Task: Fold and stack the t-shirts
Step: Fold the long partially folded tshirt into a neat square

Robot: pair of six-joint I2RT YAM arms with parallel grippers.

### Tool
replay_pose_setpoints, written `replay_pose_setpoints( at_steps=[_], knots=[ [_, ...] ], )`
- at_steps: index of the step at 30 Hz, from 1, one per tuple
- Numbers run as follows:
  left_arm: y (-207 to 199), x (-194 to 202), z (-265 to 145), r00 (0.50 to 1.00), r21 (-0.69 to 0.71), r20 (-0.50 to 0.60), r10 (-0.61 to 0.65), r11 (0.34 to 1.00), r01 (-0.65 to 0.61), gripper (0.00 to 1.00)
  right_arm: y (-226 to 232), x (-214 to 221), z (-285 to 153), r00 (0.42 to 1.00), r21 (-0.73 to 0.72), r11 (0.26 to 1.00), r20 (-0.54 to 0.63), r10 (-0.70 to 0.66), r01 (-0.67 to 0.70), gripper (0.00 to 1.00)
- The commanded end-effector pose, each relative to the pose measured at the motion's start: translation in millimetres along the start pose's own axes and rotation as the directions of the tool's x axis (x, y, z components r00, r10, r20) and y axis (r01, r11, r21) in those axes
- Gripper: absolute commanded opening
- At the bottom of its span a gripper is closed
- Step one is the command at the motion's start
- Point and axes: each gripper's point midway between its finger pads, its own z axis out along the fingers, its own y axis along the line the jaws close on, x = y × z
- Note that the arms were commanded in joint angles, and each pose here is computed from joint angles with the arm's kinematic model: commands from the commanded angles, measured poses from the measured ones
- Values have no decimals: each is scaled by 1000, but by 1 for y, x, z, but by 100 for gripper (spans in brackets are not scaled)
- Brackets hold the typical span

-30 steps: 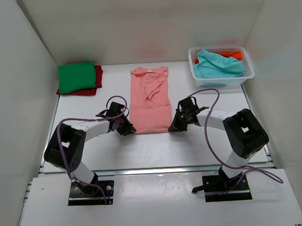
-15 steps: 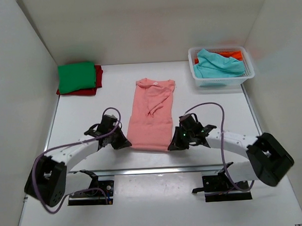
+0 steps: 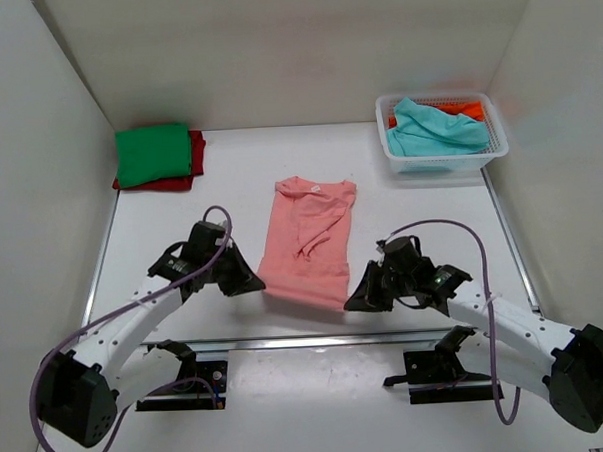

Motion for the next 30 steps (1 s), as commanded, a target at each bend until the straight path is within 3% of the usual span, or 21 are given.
replay_pose_setpoints(
  at_steps=[1,16,21,22,24,26,27,28,30],
  knots=[
    [-34,-38,-11,996,48,82,31,998,-35,0,12,-24,-18,1000,-14,1000,24,-16,17,0],
    [-104,-163,8,982,111,174,-78,992,59,3,44,-154,-44,992,-84,996,129,-4,15,0],
    [-131,-218,22,974,149,201,-101,986,71,3,52,-226,-41,979,-106,994,204,14,8,0],
    [-127,-223,43,978,123,179,-107,989,85,2,58,-242,-44,973,-116,993,232,5,22,0],
    [-153,-262,47,970,161,226,-92,985,56,3,50,-278,-33,964,-102,995,265,27,0,0],
    [-150,-296,84,971,129,226,-85,990,57,20,45,-319,-22,944,-79,997,330,31,-5,0],
    [-169,-321,71,962,163,264,-76,986,33,37,41,-341,-16,935,-62,998,354,22,0,10],
    [-149,-333,95,965,119,240,-107,990,80,50,50,-362,-19,918,-54,998,398,4,19,23],
    [-171,-368,85,951,177,292,-100,983,49,64,42,-397,-18,880,22,1000,474,-21,12,34]
  ],
)
